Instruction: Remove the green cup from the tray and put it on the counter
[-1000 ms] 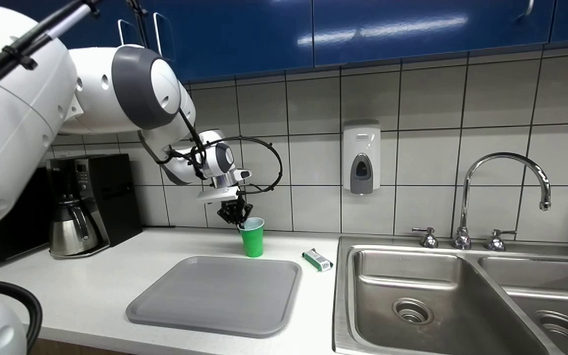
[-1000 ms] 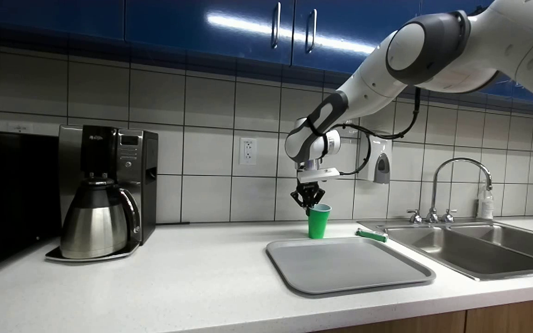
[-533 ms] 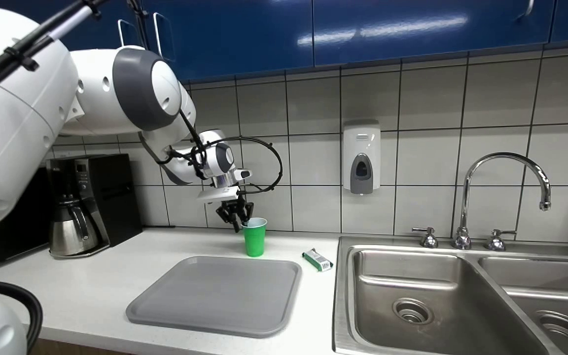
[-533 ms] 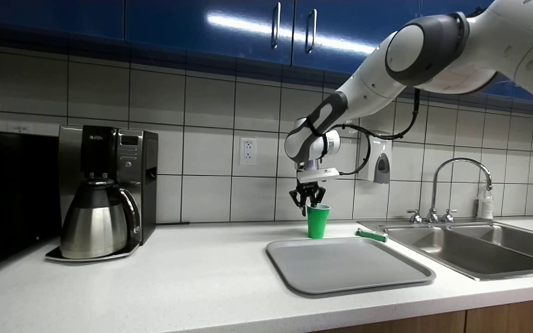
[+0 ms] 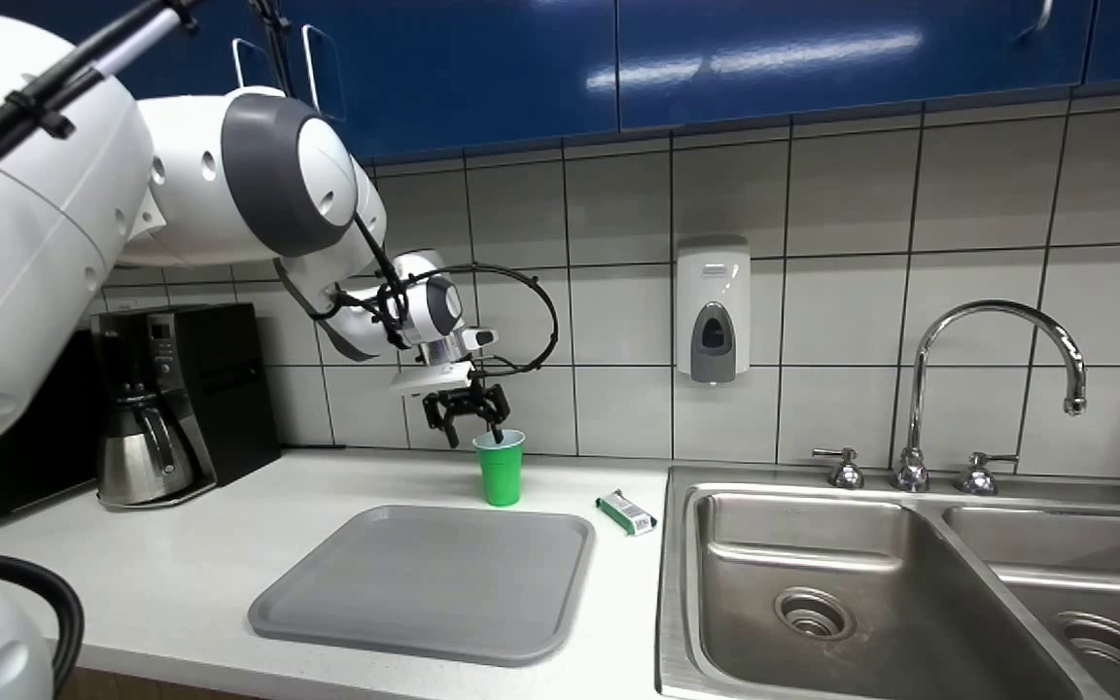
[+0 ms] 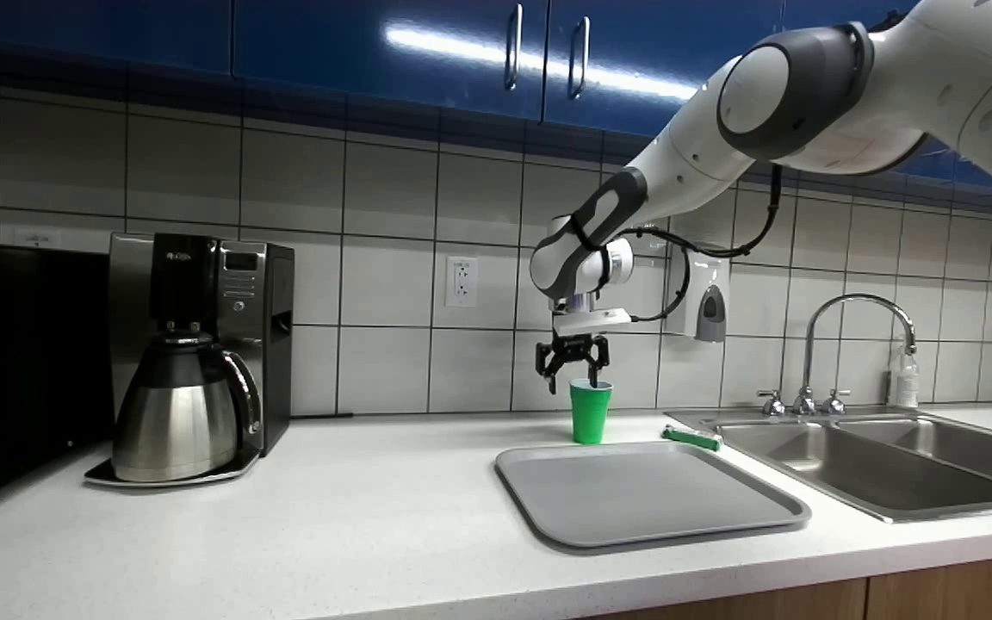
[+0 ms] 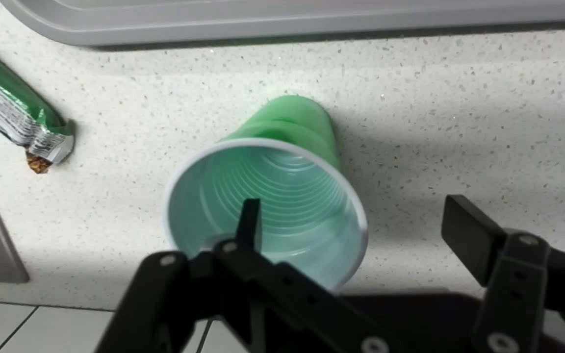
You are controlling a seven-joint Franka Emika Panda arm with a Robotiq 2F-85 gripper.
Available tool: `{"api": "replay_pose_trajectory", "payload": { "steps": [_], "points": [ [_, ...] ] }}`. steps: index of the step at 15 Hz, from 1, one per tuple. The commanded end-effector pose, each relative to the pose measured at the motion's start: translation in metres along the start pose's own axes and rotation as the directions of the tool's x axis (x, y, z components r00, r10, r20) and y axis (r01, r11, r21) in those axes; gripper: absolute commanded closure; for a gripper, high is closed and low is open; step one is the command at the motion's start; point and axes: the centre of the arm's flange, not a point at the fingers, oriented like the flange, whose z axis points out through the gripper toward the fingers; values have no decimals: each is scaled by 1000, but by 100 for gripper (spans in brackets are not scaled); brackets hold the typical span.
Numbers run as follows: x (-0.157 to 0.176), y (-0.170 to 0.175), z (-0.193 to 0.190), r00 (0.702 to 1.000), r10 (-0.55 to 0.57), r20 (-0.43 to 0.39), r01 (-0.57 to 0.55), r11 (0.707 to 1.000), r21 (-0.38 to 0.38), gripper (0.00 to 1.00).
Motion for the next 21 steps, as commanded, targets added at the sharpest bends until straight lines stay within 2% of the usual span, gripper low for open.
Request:
{"api": "replay_pose_trajectory", "payload": {
  "steps": [1,8,21],
  "points": [
    [-2,2,-22,1000,-4,1,4,1000,-4,0],
    [-26,2,-55,1000,-3,-15,3,1000,10,0],
    [-111,-12,-104,999,-5,35,5,1000,11,0]
  ]
}}
